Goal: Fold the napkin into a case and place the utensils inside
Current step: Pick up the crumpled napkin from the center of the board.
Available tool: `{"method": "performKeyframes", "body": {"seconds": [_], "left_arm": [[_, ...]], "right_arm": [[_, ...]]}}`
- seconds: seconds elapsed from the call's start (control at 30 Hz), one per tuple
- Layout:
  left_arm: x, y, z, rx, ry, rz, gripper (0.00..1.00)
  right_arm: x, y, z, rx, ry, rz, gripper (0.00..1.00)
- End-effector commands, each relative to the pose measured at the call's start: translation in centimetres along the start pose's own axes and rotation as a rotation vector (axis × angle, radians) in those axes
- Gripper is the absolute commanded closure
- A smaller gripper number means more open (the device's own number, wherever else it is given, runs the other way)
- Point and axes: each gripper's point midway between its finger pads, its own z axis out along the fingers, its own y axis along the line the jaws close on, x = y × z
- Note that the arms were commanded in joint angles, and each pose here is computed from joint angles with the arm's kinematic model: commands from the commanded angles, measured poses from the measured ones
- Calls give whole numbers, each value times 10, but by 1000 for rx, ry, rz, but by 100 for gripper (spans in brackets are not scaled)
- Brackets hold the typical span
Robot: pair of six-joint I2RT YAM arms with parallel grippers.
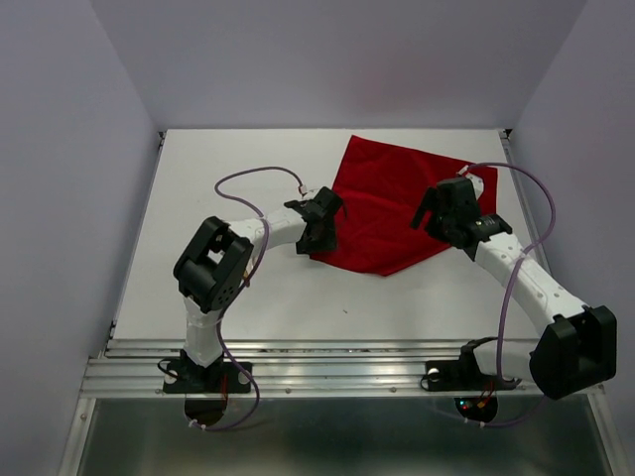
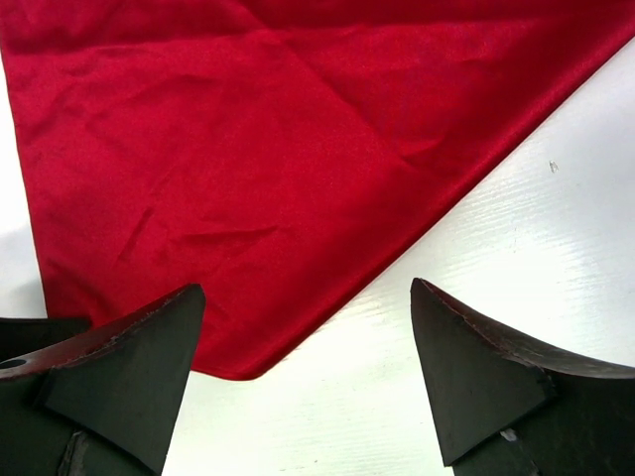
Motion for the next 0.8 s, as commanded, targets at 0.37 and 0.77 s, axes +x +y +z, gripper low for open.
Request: {"method": "performKeyframes", "body": {"seconds": [0.37,0.77], "left_arm": [[15,-2,6,-45,45,1,100],[-74,-40,-107,167,-210,22,100]], "right_arm": [[-14,-1,-2,23,-43,-1,8],[40,-61,39,92,197,139,8]]}}
